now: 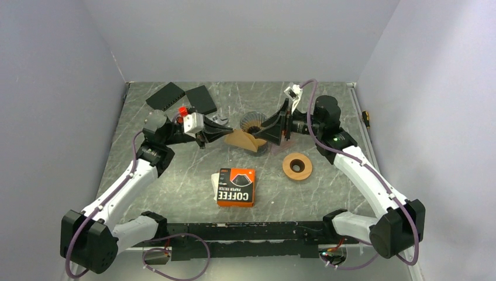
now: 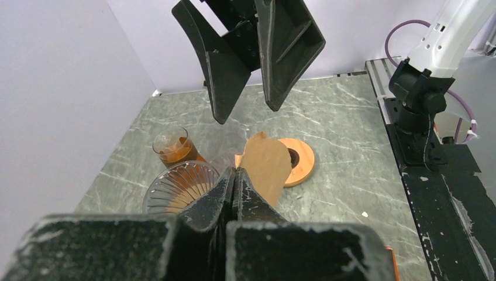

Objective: Place the coffee filter in the dripper

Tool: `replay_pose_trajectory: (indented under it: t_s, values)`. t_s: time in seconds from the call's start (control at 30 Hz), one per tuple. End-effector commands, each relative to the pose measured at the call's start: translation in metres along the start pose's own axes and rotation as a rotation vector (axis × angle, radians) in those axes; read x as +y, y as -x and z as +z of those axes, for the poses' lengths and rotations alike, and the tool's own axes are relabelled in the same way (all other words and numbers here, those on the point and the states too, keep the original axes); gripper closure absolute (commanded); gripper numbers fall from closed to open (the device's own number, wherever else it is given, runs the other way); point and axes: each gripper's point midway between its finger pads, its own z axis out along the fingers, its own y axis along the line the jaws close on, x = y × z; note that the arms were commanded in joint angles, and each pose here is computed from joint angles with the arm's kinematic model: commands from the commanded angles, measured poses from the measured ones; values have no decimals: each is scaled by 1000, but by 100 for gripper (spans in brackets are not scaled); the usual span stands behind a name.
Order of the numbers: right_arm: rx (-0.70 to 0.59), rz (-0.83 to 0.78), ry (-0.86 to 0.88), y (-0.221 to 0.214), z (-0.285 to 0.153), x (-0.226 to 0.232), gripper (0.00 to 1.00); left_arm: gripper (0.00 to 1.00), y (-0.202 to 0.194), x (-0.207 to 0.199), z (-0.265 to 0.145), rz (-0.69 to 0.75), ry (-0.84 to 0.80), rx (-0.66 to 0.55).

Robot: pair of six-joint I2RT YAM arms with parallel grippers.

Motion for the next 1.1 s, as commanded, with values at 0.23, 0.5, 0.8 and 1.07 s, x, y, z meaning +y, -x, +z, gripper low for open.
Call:
replay_pose_trajectory:
  t_s: [0.23, 0.5, 0.8, 1.07]
  values:
    - [-27, -72, 32, 0, -1, 10, 40, 100, 29, -6, 2, 64, -26, -48]
    - [-17, -68, 55, -3, 6, 12, 45, 100, 30, -6, 4, 58, -16, -43]
    - [15, -67, 34, -13, 15, 7, 56, 100, 28, -7, 6, 50, -22, -43]
    - [19, -59, 56, -14, 23, 8, 71, 100, 31, -7, 7, 52, -14, -49]
